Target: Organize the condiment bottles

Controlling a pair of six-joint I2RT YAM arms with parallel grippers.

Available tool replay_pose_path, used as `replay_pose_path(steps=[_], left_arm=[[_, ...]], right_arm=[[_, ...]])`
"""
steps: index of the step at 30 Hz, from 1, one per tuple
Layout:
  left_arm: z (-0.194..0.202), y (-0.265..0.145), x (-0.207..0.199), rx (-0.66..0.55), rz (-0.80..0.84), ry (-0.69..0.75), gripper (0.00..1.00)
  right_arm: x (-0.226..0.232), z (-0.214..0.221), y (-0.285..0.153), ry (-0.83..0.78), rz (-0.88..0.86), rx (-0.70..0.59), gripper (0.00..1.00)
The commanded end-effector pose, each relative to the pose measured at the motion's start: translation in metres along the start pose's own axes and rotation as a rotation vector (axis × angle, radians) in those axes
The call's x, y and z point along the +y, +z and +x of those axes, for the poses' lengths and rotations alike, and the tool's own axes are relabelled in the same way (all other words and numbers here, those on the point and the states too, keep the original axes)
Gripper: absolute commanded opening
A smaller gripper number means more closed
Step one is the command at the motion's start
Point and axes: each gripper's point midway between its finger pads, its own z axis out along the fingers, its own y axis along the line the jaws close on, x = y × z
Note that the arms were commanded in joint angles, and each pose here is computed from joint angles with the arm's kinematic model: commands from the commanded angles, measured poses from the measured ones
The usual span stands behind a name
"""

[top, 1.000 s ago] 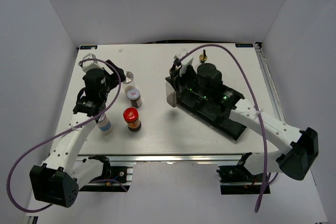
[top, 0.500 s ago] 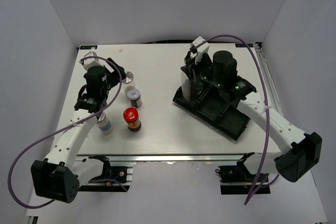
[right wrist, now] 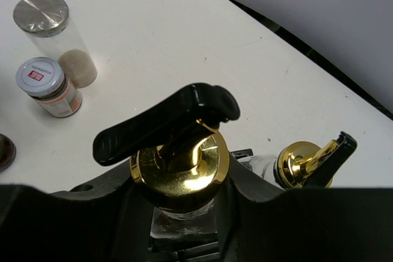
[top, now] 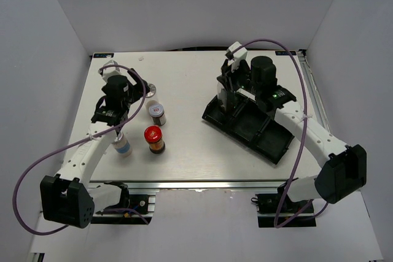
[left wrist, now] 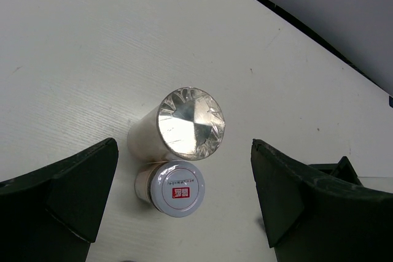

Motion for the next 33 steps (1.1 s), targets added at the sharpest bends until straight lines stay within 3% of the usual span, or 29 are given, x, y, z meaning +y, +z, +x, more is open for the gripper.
replay_pose_path(steps=[1,16,18,21,23,33], left_arm=[[-0.017,-0.002,-0.011,-0.034,0.018,0.000,0.98],[-0.008,0.008,-0.009,-0.009,0.007,0.016,0.98],[-0.008,0.006,-0.007,-0.014,0.003,0.016,0.98],[-0.008,0.005,-0.006,-0.013,0.001,0.019,0.98],[-0.007,0.005,-0.006,-0.013,0.004,0.017,0.98],[-0.005,-0.005,0.010,-0.035,-0.042,0.022,0.98]], right_arm=[[-0.014,-0.044,0.005,-0.043,0.036,-0.168,0.00],[-0.012,-0.010,0.017,0.015,0.032,-0.151,0.00],[-0.012,-0.008,0.016,0.022,0.033,-0.149,0.06],[-0.014,-0.006,0.014,0.035,0.050,-0.149,0.29],[-0.014,-0.002,0.014,0.040,0.054,-0.133,0.35],[-0.009,0.016,0.017,0.070,0.030,-0.054,0.41]])
